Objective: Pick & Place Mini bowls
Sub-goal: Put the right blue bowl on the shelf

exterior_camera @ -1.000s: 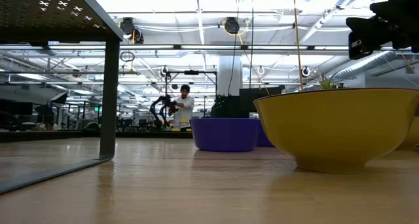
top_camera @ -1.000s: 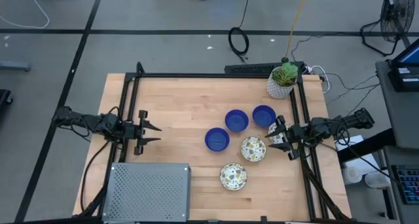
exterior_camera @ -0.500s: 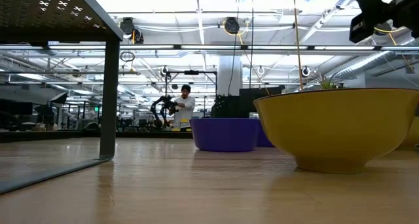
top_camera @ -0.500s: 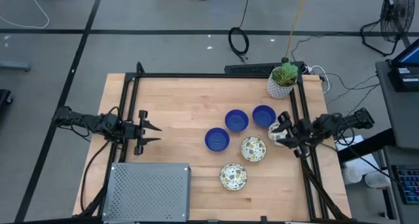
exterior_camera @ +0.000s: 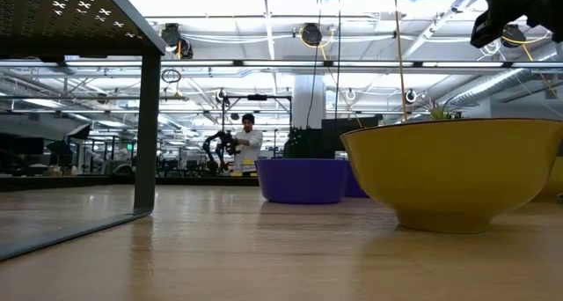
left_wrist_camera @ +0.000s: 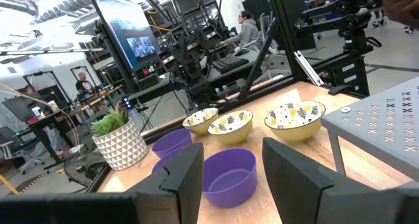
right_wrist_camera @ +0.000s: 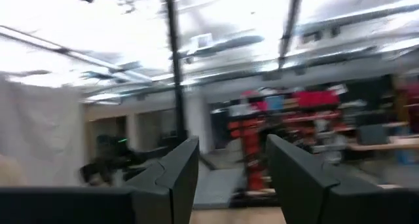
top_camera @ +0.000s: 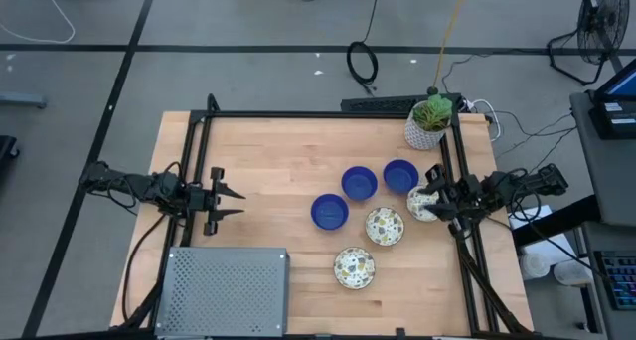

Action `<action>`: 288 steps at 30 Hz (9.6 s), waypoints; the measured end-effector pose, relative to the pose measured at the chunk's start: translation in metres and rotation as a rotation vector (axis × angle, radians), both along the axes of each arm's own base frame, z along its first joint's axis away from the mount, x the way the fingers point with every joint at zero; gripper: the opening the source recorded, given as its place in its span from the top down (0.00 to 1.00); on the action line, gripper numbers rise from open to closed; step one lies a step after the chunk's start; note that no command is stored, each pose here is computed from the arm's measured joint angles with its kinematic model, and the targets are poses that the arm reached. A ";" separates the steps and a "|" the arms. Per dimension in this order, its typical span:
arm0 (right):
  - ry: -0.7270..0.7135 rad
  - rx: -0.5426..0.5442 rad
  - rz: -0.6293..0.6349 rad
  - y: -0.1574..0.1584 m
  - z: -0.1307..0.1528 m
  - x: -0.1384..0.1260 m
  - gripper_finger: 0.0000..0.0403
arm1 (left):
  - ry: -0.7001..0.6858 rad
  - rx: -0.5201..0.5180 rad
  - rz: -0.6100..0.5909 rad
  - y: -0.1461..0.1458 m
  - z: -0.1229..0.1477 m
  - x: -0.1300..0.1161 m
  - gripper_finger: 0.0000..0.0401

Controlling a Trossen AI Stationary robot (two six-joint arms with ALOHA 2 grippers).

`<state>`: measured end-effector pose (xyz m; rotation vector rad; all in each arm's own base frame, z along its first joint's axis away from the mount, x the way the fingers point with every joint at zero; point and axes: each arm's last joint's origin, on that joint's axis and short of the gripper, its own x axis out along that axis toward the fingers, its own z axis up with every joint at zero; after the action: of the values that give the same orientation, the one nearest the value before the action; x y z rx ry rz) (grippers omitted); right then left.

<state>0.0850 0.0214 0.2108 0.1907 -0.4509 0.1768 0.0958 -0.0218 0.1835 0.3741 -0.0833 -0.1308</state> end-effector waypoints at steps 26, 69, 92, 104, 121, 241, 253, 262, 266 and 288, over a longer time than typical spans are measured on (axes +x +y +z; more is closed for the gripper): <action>1.518 0.372 -0.861 -0.077 0.044 0.065 0.59 | 0.008 0.002 -0.001 0.000 -0.001 0.000 0.60; 1.689 0.492 -0.825 -0.117 -0.045 0.066 0.89 | 0.008 0.002 0.000 0.000 -0.001 0.000 0.60; 1.283 0.153 -0.952 -0.137 0.026 0.097 1.00 | 0.008 0.002 0.000 0.000 -0.001 0.000 0.60; 0.772 -0.132 -0.732 -0.116 0.062 0.132 1.00 | -0.025 0.025 0.003 0.000 0.002 0.000 0.60; 0.387 -0.356 -0.724 -0.103 0.040 0.153 1.00 | -0.035 -0.123 -0.126 -0.003 0.006 0.000 0.60; 0.529 -0.559 -0.972 -0.118 0.032 0.237 0.79 | -0.072 -0.254 1.297 -0.025 0.222 0.086 0.99; 0.523 -0.558 -0.971 -0.118 0.032 0.237 0.79 | -0.107 -0.381 1.112 -0.052 0.227 0.070 0.99; 0.510 -0.512 -0.959 -0.118 0.032 0.237 0.79 | -0.077 -0.396 0.929 -0.092 0.229 0.066 0.99; 0.499 -0.512 -0.962 -0.117 0.033 0.237 0.79 | -0.083 -0.312 0.787 -0.118 0.226 0.078 0.99; 0.523 -0.519 -0.953 -0.117 0.031 0.237 0.79 | 1.004 -0.879 0.390 -0.095 0.210 0.118 0.99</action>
<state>0.3223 -0.0955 0.2421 -0.4874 0.0680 -0.6795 0.2140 -0.1168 0.3933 -0.5814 0.8995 0.1200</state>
